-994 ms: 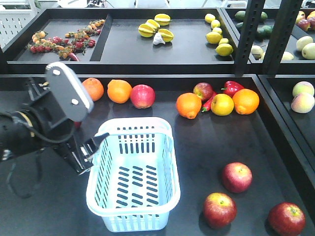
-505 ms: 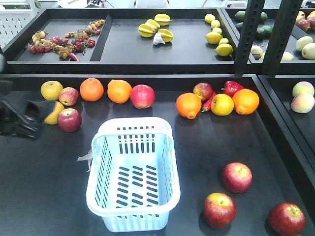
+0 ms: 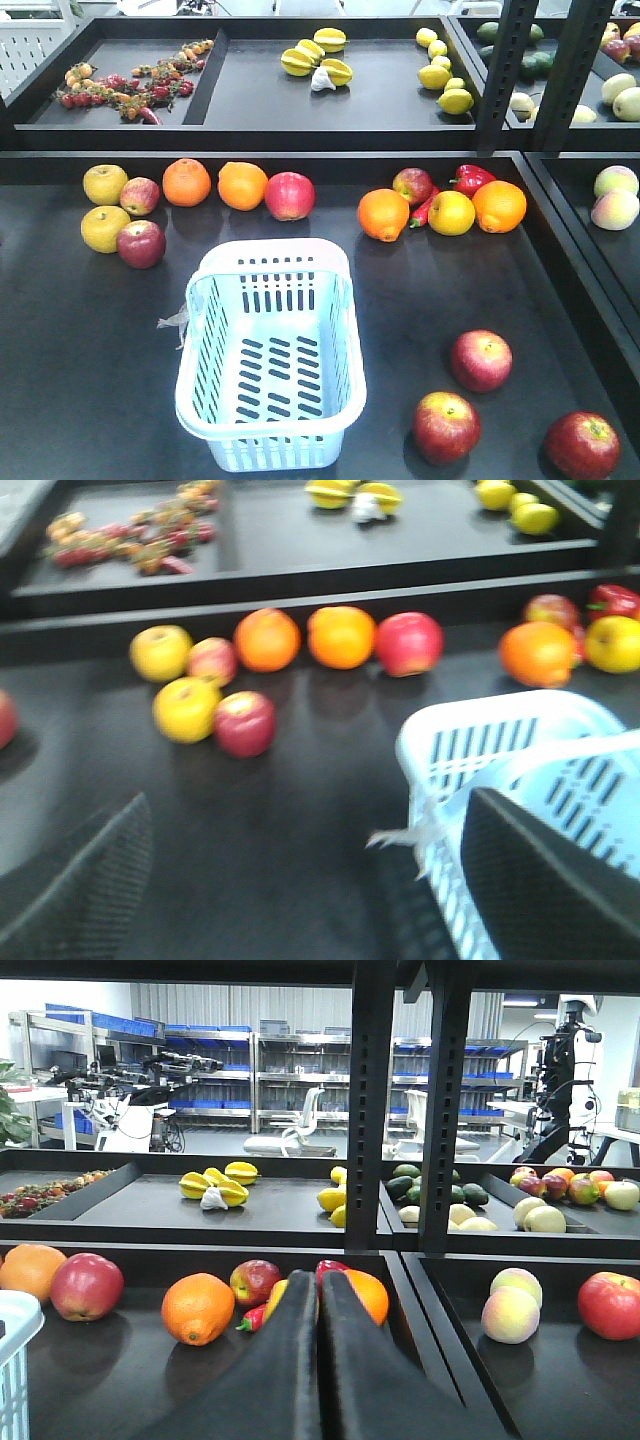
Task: Pick three apples into basket with both arms
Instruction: 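Move the right gripper over the red apple nearest the robot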
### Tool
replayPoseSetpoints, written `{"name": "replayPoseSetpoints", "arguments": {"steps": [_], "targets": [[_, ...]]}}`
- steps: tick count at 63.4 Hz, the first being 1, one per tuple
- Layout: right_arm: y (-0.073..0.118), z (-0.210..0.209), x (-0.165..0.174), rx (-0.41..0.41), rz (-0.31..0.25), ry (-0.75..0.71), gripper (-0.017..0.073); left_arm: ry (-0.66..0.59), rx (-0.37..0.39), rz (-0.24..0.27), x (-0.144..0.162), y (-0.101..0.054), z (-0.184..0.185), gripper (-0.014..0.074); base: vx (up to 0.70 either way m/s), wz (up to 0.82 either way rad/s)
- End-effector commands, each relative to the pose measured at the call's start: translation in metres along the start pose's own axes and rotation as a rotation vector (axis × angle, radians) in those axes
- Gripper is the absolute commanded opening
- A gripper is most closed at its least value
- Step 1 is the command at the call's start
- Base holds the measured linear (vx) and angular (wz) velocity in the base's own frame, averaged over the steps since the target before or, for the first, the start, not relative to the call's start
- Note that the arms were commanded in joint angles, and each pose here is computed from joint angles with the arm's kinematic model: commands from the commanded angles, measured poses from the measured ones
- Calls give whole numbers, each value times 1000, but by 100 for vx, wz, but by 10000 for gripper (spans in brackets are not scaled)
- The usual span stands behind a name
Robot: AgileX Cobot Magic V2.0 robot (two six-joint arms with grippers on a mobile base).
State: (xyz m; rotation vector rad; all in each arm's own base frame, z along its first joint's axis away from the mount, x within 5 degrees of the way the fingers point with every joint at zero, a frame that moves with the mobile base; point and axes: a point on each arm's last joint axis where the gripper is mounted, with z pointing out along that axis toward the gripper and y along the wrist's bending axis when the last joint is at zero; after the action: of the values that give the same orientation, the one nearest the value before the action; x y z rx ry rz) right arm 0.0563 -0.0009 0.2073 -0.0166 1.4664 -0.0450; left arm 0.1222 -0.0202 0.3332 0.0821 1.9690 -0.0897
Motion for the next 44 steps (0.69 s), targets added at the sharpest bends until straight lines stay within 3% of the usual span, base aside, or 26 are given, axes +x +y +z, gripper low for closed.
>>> {"name": "replayPoseSetpoints", "arguments": {"steps": [1, 15, 38, 44], "targets": [[0, -1, -2, 8, -7, -69, -7, -94, -25, -40, 3, 6, -15, 593, 0, 0], [0, -1, -2, 8, -7, -69, -7, -112, -82, -73, 28, 17, -37, 593, 0, 0], [0, -1, -4, 9, -5, -85, -7, -136, -84, -80, 30, 19, -45, 593, 0, 0], [-1, -1, -7, 10, 81, -111, -7, -136, -84, -80, 30, 19, -45, 593, 0, 0]]}}
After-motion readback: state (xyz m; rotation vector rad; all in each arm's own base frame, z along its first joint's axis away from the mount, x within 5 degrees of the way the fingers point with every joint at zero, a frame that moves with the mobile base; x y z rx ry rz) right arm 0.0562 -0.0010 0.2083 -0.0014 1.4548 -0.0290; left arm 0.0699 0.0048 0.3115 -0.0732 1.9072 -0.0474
